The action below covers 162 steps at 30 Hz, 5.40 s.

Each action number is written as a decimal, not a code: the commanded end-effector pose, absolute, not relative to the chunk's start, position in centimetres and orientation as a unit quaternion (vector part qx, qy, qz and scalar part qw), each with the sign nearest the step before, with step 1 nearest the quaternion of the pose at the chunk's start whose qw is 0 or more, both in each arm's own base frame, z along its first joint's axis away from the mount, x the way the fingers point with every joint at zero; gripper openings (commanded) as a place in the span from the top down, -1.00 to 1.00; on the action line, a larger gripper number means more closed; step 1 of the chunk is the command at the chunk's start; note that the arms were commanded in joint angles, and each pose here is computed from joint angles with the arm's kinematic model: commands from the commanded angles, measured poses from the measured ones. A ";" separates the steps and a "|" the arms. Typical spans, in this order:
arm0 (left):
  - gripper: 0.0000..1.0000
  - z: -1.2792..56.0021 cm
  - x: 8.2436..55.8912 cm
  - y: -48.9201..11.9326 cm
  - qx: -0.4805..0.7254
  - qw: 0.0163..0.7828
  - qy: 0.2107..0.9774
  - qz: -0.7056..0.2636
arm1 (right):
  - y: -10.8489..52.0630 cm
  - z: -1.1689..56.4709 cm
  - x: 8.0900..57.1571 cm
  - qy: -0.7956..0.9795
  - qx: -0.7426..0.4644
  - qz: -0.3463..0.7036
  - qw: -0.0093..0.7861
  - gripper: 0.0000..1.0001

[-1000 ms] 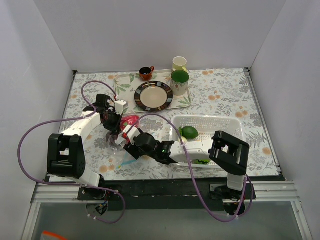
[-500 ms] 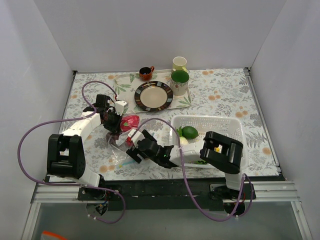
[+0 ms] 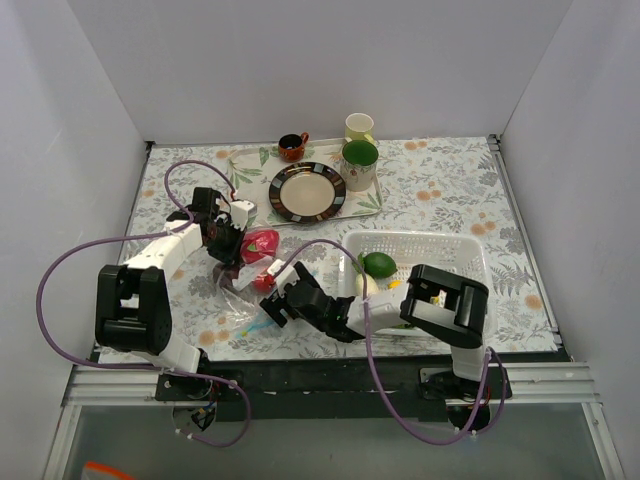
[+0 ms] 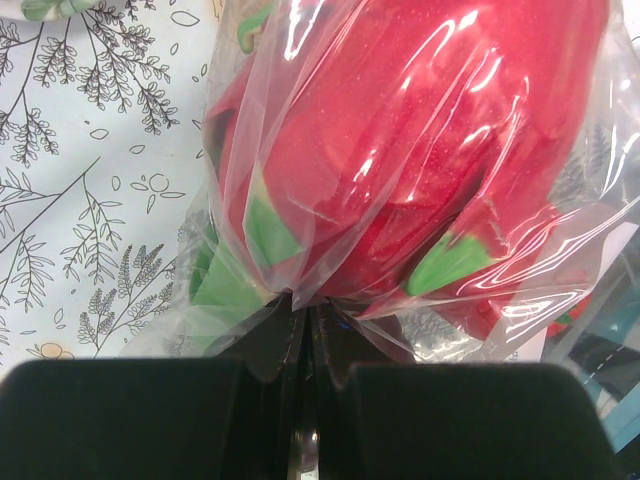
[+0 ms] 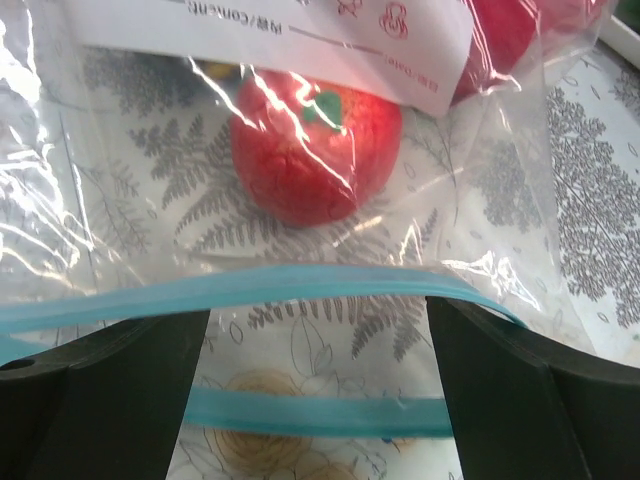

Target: Open the zip-top bag and remove the fake food

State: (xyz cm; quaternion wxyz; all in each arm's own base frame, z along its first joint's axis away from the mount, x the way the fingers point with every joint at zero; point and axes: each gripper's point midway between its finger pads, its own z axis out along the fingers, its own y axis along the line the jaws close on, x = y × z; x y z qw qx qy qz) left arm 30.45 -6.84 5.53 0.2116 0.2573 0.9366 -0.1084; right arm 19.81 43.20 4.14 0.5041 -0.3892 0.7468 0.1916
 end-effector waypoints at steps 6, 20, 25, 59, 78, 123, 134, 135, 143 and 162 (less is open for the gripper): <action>1.00 0.1 23.3 -5.8 0.253 0.057 0.959 -0.115 | 49.1 8.2 22.2 0.699 -0.368 0.237 0.566 -0.95; 1.00 -0.5 19.9 -6.4 0.285 0.000 0.949 -0.136 | 50.3 7.7 25.8 0.701 -0.364 0.241 0.564 -0.94; 1.00 0.4 20.0 -6.5 0.286 0.009 0.948 -0.138 | 50.7 7.7 25.2 0.695 -0.378 0.266 0.550 -0.61; 1.00 17.6 30.8 -8.5 0.243 0.244 0.931 -0.125 | 25.9 19.5 20.4 0.770 -0.173 0.193 0.583 0.97; 1.00 23.4 27.8 -11.8 0.246 0.251 0.907 -0.230 | 17.3 13.1 22.5 0.864 -0.076 -0.139 0.479 -0.97; 1.00 4.2 28.9 -5.0 0.256 0.162 0.952 -0.045 | 46.1 10.1 20.2 0.653 -0.558 0.275 0.431 -0.94; 1.00 5.0 28.4 -6.0 0.264 0.154 0.949 -0.072 | 49.0 6.0 21.3 0.666 -0.566 0.270 0.405 -0.96; 1.00 5.1 28.3 -6.0 0.263 0.154 0.950 -0.073 | 49.3 6.2 21.5 0.667 -0.565 0.269 0.405 -0.96; 1.00 4.1 27.8 -5.6 0.268 0.144 0.950 -0.067 | 46.8 4.0 19.9 0.698 -0.563 0.263 0.355 -0.32; 1.00 3.7 27.4 -5.1 0.268 0.142 0.951 -0.054 | 39.0 16.0 20.3 0.689 -0.466 0.253 0.494 0.39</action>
